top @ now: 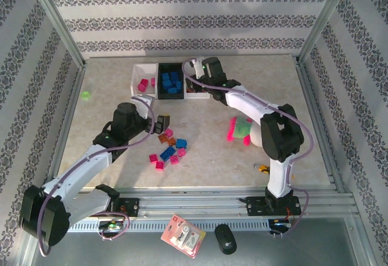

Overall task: Sort the legos into containers by color
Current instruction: Place the lego in the container.

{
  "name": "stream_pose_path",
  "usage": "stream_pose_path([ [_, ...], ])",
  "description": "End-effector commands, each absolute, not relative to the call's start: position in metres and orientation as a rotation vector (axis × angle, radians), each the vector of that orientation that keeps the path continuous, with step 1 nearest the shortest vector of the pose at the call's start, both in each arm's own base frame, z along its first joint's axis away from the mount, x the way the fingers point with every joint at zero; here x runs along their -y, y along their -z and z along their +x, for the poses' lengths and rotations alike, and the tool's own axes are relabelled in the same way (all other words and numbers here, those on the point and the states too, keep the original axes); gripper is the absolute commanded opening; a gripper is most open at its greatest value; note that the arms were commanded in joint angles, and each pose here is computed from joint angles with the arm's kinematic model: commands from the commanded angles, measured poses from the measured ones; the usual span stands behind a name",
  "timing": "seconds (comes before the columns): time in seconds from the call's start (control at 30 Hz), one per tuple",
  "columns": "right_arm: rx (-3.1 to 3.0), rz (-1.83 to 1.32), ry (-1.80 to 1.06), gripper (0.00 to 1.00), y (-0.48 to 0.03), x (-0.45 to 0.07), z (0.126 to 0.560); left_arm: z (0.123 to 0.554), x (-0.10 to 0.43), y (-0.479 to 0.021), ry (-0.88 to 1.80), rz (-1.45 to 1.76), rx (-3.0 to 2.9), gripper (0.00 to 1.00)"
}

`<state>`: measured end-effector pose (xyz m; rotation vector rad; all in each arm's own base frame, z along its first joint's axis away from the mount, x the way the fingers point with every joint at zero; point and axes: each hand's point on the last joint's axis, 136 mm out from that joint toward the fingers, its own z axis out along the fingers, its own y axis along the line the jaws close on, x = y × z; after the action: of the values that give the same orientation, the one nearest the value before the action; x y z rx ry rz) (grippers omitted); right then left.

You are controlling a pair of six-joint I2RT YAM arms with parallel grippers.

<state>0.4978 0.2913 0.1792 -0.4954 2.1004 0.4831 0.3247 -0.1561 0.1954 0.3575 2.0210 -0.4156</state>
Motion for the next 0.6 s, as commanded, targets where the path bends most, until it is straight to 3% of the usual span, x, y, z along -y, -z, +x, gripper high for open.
stream_pose_path([
  [0.0,-2.097,-0.376,-0.468,0.11,-0.166,-0.278,0.535,0.335,0.175,-0.210,0.469,0.357,-1.924,0.99],
  [0.17,-2.116,-0.302,-0.486,0.15,-0.143,-0.270,0.566,0.336,0.180,-0.203,0.463,0.372,-1.938,0.99],
  [0.27,-2.125,-0.289,-0.474,0.24,-0.133,-0.269,0.577,0.335,0.178,-0.201,0.453,0.373,-1.945,0.99],
  [0.4,-2.116,-0.295,-0.470,0.50,-0.136,-0.267,0.578,0.332,0.176,-0.200,0.439,0.380,-1.953,0.99],
  [0.5,-2.084,-0.333,-0.463,0.75,-0.154,-0.264,0.569,0.329,0.172,-0.200,0.418,0.385,-1.957,0.99],
  [0.57,-2.067,-0.364,-0.473,0.83,-0.169,-0.264,0.559,0.327,0.169,-0.200,0.397,0.387,-1.964,0.99],
])
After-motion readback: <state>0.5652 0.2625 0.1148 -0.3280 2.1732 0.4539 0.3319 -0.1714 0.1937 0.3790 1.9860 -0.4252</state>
